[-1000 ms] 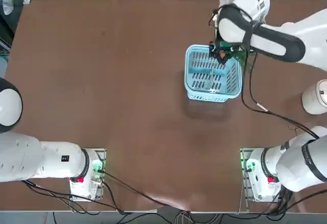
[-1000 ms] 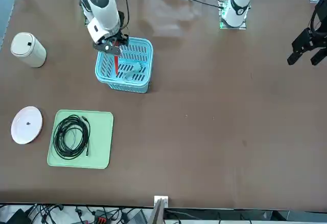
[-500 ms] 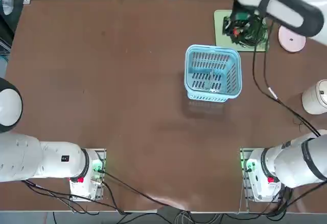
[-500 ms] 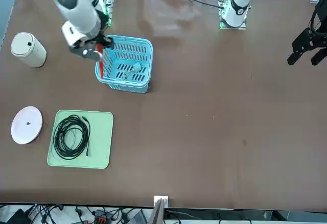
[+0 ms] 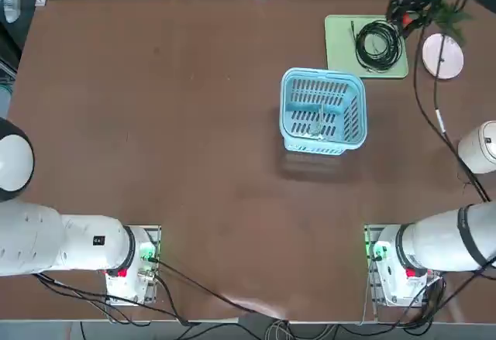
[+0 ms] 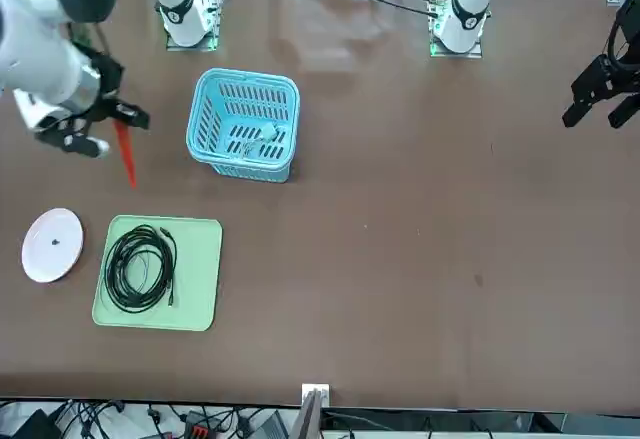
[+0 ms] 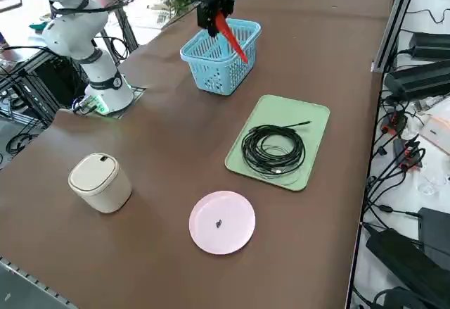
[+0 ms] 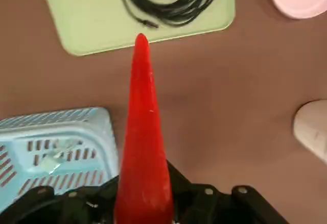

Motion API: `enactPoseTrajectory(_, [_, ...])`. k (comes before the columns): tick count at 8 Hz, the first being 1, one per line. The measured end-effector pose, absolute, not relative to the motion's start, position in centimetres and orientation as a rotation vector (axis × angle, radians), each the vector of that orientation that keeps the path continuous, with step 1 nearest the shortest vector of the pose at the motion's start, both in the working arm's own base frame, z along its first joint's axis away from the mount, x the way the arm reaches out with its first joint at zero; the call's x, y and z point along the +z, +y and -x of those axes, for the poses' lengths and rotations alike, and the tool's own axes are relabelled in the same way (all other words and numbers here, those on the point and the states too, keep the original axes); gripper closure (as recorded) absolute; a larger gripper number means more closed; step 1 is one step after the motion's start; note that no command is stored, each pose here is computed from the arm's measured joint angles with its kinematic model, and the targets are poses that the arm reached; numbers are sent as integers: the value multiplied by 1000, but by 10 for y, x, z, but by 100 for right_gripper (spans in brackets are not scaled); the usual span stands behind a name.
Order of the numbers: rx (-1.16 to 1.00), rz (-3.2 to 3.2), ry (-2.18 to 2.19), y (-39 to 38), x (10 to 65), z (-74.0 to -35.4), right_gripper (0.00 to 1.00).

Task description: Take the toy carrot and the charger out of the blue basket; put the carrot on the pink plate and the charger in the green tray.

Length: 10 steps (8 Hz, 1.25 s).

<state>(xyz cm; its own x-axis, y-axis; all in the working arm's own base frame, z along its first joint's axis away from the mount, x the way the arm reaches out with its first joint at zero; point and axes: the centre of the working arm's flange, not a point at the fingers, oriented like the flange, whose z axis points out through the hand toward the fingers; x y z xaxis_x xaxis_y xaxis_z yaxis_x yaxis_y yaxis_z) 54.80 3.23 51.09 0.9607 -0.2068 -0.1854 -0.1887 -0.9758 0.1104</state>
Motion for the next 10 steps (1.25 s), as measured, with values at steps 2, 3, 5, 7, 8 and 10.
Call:
enactPoseTrajectory(2, [-246, -2997, -217, -27, 492, -572, 84])
enactPoseTrajectory(3, [-229, -3001, -170, -54, 477, -582, 84])
enactPoseTrajectory(5, [-171, -3022, -70, -122, 440, -598, 84])
enactPoseTrajectory(7, [-102, -3036, 13, -198, 391, -605, 84])
enactPoseTrajectory(8, [-92, -3042, 30, -224, 360, -607, 84])
enactPoseTrajectory(10, [-114, -3058, 22, -257, 306, -609, 84])
